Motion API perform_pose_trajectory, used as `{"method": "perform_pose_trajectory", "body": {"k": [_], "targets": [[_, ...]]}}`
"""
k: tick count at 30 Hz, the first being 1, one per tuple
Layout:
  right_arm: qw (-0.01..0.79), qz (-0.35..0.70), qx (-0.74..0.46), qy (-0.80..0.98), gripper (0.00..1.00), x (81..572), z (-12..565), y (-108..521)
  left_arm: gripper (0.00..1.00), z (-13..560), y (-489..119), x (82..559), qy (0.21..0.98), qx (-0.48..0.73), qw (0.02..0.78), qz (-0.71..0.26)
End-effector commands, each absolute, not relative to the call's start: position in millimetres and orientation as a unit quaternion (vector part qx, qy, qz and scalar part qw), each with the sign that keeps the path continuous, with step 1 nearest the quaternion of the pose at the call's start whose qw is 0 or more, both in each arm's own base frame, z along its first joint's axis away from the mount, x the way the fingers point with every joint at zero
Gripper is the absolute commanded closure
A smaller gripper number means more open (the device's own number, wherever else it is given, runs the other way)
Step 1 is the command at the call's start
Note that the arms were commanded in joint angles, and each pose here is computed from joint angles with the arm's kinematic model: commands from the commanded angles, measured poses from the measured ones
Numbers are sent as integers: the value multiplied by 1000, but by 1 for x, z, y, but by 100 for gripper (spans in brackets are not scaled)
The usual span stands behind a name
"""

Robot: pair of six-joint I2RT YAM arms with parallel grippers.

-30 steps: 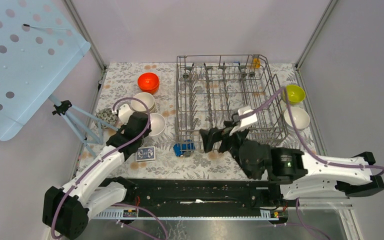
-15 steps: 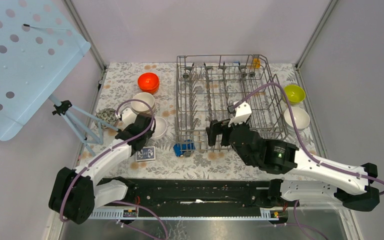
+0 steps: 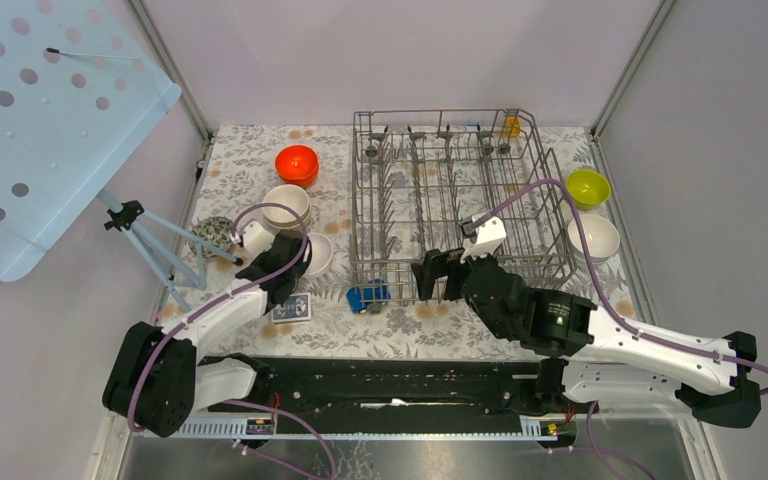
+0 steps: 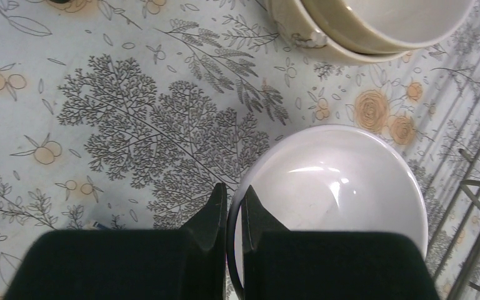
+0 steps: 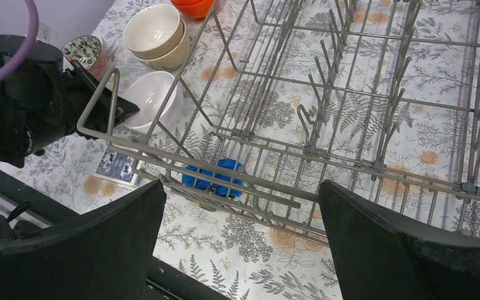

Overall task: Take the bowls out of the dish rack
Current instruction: Place the bowl at the center of the board.

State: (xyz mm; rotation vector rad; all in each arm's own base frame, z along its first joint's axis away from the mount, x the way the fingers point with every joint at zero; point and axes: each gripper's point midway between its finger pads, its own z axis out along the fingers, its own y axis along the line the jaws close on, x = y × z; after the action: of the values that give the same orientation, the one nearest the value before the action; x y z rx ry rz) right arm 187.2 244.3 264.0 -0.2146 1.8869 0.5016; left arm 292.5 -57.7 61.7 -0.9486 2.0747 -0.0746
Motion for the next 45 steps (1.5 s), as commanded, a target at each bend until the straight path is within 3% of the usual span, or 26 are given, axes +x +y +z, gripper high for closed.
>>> {"method": "perform_pose_trajectory", "body": {"k": [1, 19, 26, 45], "targets": [[558, 246, -65, 790, 0, 186, 270, 244, 100, 72, -48, 302, 798, -396, 453, -24], [556, 268, -69, 784, 0, 180, 277, 243, 100, 57, -41, 295, 809, -394, 435, 10], [559, 266, -67, 782, 0, 181, 279, 240, 92, 45, -43, 290, 817, -396, 419, 11], [554, 273, -63, 784, 0, 176, 279, 231, 34, 82, -39, 279, 824, -372, 427, 6]]}}
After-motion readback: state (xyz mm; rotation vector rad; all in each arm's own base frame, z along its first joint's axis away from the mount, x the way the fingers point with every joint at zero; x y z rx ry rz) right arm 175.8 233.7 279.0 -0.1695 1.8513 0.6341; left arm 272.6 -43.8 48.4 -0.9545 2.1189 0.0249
